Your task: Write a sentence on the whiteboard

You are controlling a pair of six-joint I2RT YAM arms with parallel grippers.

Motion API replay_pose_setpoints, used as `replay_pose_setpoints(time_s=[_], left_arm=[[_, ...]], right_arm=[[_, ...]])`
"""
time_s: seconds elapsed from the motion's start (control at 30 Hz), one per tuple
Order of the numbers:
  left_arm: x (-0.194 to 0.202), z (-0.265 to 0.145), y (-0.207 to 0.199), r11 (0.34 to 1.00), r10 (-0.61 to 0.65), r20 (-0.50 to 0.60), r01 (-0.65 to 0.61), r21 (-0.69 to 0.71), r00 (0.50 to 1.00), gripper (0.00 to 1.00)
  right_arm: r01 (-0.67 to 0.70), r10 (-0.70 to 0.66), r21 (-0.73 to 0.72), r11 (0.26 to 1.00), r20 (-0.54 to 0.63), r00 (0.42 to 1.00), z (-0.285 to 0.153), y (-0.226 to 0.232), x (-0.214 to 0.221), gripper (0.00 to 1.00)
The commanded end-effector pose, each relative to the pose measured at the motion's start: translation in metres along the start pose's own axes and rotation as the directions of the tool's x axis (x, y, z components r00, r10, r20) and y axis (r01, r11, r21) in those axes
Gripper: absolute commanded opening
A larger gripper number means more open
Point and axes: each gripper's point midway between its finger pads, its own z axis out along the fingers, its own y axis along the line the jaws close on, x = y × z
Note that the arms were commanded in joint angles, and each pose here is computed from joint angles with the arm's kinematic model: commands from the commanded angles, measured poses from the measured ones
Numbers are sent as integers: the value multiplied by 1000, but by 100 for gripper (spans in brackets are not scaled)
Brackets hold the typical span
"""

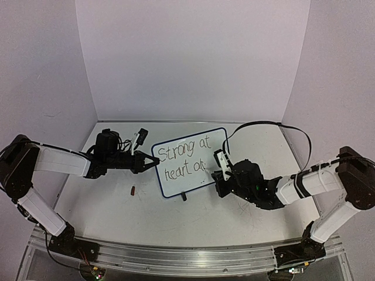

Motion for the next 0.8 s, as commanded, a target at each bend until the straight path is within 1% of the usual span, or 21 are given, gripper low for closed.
replay_pose_setpoints(time_s=[0.0, 0.23, 0.57, 0.77], left_arm=[[4, -2, 29, 990, 27, -23, -30, -136, 999, 0], [5, -2, 28, 990, 28, -24, -31, -135, 999, 0], [6, -1, 29, 990, 30, -27, -33, -134, 999, 0], [4, -1, 28, 991, 32, -24, -35, -132, 999, 0]], right_arm=[[-22, 20, 45, 999, 48, 999, 0, -7, -17, 0], [-30, 22, 71, 997, 103, 994, 2, -10, -37, 0], [-34, 20, 107, 994, 124, 992, 5, -16, -47, 0], [-32, 24, 82, 996, 106, 994, 6, -11, -41, 0]])
